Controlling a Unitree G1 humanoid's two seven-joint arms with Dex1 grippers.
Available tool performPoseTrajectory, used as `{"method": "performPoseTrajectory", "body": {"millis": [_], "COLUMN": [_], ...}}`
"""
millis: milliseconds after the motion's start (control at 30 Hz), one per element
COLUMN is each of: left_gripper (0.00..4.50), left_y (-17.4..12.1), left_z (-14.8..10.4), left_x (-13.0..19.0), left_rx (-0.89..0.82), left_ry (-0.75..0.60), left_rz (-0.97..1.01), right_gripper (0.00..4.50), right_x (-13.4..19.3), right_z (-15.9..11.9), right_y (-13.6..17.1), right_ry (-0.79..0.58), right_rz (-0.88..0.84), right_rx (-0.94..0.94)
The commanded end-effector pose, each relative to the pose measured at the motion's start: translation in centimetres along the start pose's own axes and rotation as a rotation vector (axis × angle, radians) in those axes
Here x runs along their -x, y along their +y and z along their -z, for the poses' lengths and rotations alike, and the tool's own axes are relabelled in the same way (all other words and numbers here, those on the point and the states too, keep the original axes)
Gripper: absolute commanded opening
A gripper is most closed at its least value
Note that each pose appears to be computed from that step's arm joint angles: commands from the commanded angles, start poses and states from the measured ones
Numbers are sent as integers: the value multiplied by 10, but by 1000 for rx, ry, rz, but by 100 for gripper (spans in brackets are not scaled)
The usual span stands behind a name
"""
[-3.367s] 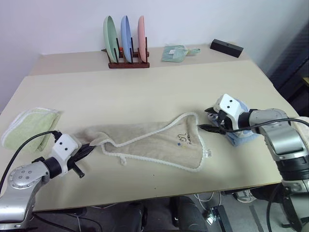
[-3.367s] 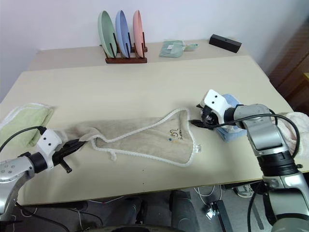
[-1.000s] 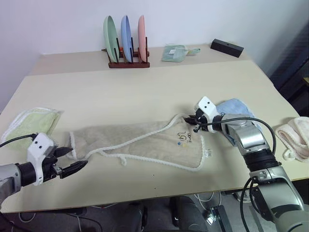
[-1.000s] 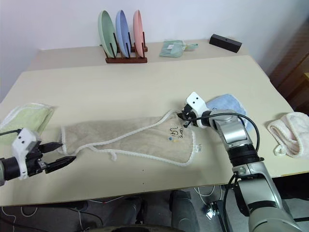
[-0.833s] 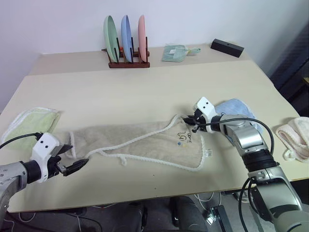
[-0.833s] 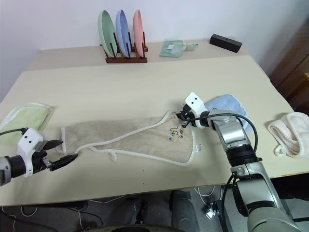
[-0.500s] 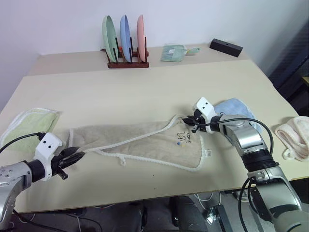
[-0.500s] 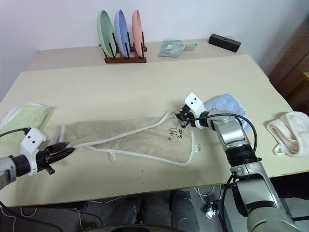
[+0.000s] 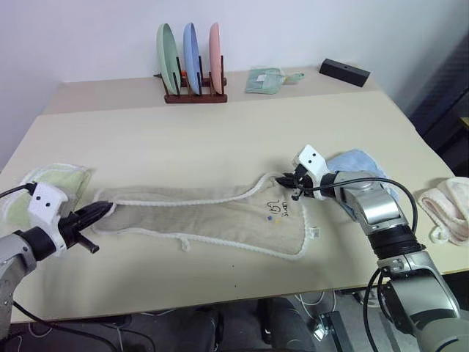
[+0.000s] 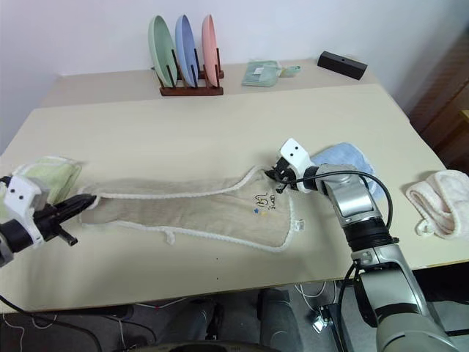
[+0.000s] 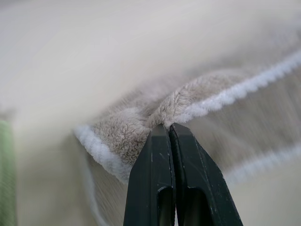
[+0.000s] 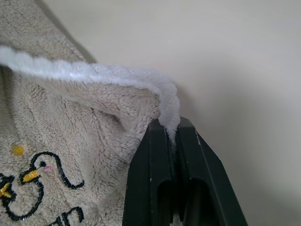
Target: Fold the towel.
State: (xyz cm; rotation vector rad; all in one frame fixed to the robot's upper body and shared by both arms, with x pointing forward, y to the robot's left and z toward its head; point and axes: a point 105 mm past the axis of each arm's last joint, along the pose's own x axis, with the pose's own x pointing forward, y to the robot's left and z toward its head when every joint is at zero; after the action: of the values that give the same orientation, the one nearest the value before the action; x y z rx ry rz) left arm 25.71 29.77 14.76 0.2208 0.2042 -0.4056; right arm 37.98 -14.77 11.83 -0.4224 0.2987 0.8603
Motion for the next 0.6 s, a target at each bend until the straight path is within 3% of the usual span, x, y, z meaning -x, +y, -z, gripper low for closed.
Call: {"method": "performPoseTrajectory", "body": {"millis": [33,233,467,600], "left_gripper": [3,3,3,3], "left_y": [4,18,87,103], "left_z": [-19,-50,-159,-193], "left_x": [3,-20,-45,-39], "left_rx": [22,-28,-144,-214], "left_ry": [-75,-167,-475,-554], "left_rz": [-14,-57,-363,-422], "right_gripper": [0,0,0,0], "right_x": [15,26,57,79], "right_z": [-35,-73,-166,-207], "right_y": [-14,-40,-94,-95], "right_ry": [-78,-131,-280,-404], "right_rz": [46,151,435,491], "right_rx": [156,384,625,709]}}
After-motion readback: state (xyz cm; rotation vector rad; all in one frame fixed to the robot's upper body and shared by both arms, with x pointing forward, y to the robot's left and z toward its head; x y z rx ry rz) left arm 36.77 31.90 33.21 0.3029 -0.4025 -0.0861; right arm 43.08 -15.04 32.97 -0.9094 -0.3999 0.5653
